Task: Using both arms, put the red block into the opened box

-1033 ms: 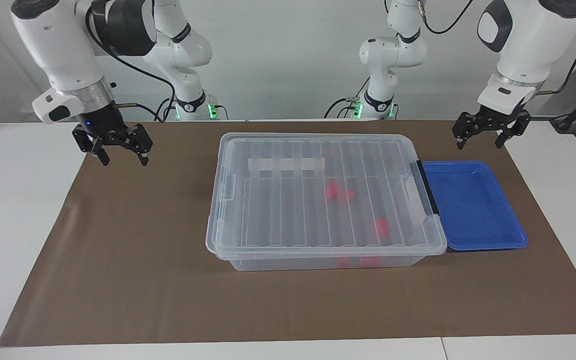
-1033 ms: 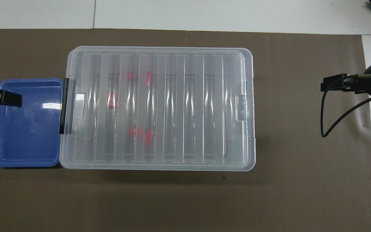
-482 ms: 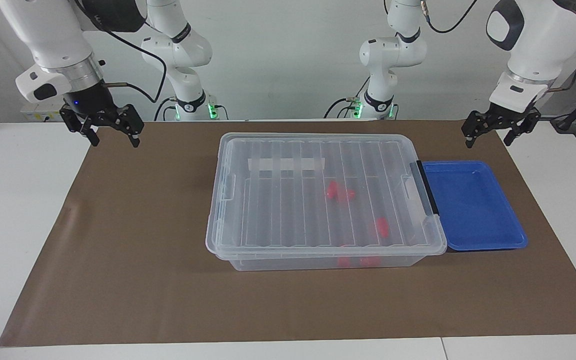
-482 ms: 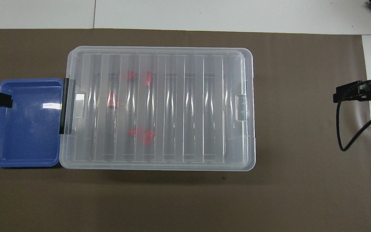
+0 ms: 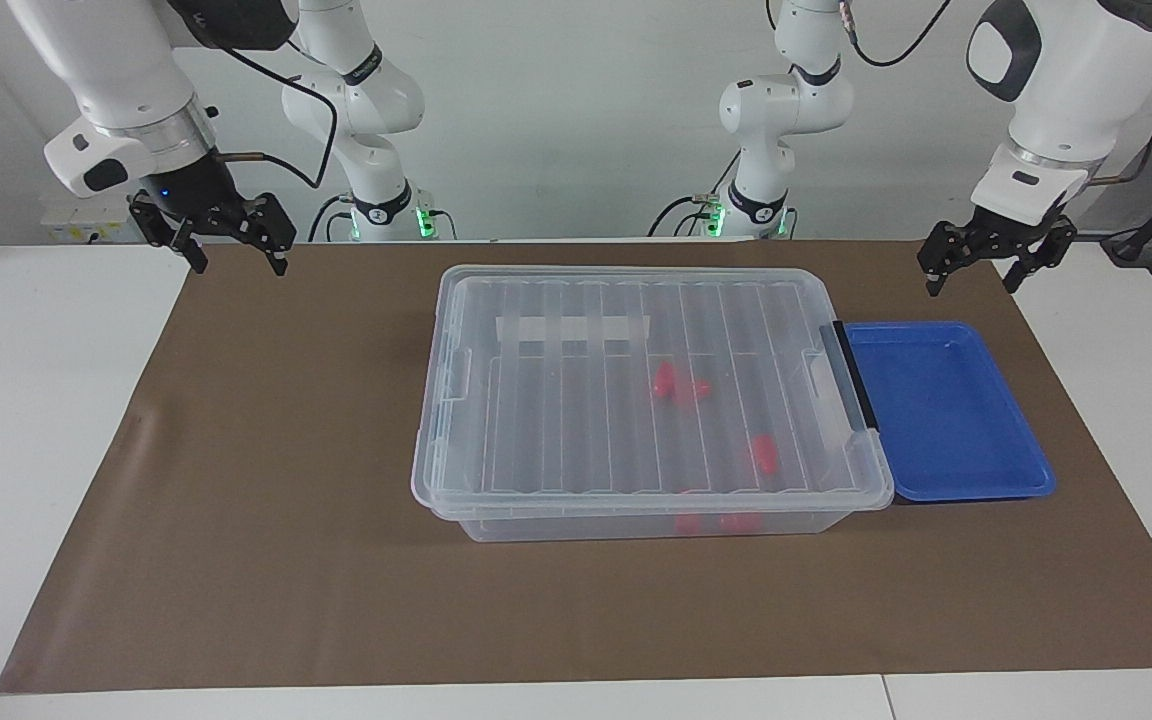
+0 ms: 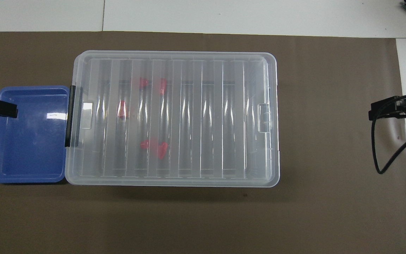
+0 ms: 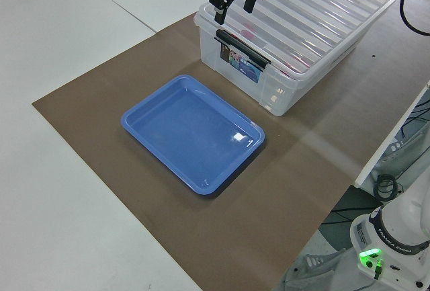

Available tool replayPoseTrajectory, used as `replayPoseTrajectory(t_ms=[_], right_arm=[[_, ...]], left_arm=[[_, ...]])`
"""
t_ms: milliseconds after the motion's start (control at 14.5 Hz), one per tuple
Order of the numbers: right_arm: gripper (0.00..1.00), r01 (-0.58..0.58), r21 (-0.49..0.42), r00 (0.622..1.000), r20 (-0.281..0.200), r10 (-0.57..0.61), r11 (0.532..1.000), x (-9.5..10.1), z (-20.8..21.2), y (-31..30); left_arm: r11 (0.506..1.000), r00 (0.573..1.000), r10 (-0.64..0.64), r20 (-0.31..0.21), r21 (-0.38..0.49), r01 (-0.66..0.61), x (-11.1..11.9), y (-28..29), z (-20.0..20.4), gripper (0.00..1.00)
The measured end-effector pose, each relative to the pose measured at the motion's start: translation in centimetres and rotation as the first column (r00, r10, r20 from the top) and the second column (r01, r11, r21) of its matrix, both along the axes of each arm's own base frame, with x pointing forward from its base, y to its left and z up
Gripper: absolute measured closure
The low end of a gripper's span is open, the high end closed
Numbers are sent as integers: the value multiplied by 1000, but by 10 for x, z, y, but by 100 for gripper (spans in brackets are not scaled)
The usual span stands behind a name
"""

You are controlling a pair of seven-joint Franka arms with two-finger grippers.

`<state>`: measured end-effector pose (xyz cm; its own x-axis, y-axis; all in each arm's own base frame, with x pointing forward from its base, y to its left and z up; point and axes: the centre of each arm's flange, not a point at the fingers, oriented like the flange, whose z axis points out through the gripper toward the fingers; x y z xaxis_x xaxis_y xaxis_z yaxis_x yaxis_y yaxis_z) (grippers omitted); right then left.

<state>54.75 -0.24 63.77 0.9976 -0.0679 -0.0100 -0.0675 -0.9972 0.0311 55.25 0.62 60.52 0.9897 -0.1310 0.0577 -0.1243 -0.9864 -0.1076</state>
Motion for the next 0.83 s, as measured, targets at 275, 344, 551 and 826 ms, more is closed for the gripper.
replayPoseTrajectory(t_ms=[275, 344, 551, 826], right_arm=[[0, -2, 0, 1000, 0, 2, 1000, 0, 0, 1], [0, -3, 0, 1000, 0, 3, 1000, 0, 0, 2], [0, -5, 0, 1000, 0, 5, 1000, 0, 0, 4], [0, -5, 0, 1000, -1, 5, 1000, 0, 0, 4]], left_arm=[[1000, 1000, -1, -1, 0, 1, 0, 0, 0, 0], [1000, 1000, -1, -1, 0, 1, 0, 0, 0, 0], [1000, 1000, 0, -15, 0, 0, -2, 0, -1, 0], [1000, 998, -5, -63, 2, 5, -8, -4, -4, 0]])
